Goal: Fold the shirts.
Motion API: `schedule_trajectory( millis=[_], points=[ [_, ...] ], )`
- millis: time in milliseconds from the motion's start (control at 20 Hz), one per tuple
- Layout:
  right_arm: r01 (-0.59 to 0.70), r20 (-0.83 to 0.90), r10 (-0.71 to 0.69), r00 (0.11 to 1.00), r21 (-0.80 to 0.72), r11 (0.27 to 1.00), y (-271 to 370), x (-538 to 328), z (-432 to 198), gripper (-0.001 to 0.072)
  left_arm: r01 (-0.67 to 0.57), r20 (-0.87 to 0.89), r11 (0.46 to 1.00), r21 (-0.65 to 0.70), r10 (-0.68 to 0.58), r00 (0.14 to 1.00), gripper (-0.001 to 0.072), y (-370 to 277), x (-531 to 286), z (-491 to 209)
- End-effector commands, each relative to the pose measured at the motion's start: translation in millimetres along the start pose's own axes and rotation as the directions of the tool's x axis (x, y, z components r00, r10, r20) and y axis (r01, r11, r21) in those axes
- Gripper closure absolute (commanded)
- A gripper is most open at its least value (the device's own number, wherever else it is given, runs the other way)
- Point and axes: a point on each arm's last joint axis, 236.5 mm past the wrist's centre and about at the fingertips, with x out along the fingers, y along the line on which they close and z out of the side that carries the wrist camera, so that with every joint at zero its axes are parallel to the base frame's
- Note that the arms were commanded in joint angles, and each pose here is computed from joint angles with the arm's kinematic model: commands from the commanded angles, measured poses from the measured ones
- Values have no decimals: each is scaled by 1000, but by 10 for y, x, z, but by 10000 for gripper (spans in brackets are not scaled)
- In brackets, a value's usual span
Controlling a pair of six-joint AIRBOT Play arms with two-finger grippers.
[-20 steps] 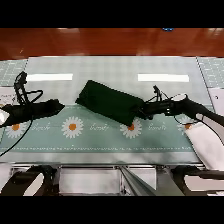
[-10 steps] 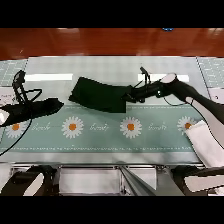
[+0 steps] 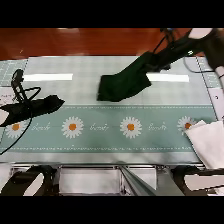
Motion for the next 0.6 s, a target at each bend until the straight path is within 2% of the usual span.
schedule_trajectory(
  millis=[0, 300, 550],
  points=[
    [85, 70, -91, 993, 88, 992, -322, -875, 35, 691, 1, 29, 1000, 12, -2, 1000, 682, 1, -9, 72],
    [160, 212, -233, 949, 312, 936, -967, -2149, -324, 691, -1, 89, 1000, 7, 0, 996, 682, -5, -116, 298],
    [209, 272, -387, 881, 510, 834, -1372, -2980, -893, 693, 21, 73, 1000, -7, -20, 997, 682, -57, -118, 264]
  ],
)
